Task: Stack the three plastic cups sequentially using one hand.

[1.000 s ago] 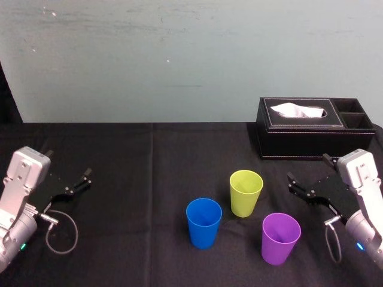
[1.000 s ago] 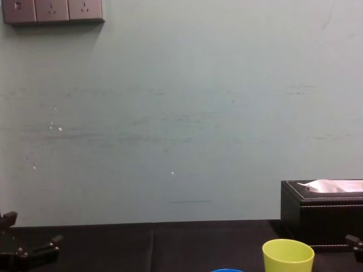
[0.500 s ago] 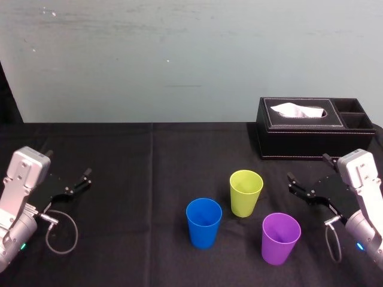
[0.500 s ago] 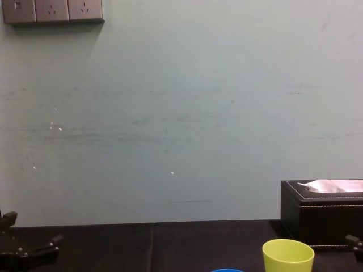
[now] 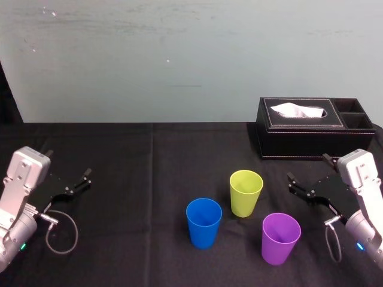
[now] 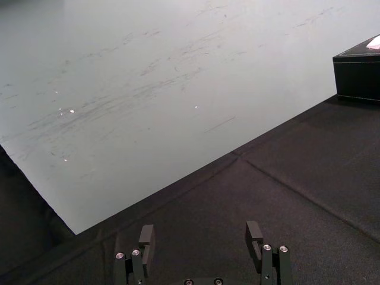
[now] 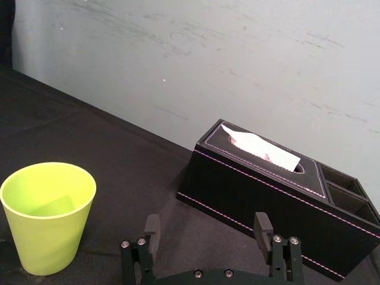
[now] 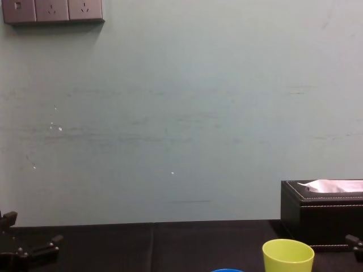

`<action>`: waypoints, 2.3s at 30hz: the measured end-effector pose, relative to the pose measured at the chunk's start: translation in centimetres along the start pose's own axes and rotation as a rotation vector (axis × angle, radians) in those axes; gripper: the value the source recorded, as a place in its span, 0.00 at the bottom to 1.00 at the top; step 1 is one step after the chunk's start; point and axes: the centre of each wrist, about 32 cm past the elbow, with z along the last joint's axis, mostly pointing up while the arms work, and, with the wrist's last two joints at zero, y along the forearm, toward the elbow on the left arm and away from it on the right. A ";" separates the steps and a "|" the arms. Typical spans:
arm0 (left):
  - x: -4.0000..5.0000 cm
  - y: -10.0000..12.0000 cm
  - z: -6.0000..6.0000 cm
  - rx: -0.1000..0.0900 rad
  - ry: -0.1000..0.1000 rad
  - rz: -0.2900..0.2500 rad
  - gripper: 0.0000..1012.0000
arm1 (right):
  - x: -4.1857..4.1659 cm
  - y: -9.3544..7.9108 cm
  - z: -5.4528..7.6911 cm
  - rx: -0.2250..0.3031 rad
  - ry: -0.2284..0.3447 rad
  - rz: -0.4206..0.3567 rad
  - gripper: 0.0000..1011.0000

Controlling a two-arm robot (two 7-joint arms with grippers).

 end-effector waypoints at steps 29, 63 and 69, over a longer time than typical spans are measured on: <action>0.00 0.0 0.0 0.000 0.000 0.000 0.99 | -0.35 -2.0 1.0 0.045 0.055 -0.013 0.99; 0.00 0.0 0.0 0.000 0.000 0.000 0.99 | -2.45 -14.8 1.6 -0.201 0.234 0.139 0.99; 0.00 0.0 0.0 0.000 0.000 0.000 0.99 | -3.27 -14.8 1.6 -0.200 0.242 0.175 0.99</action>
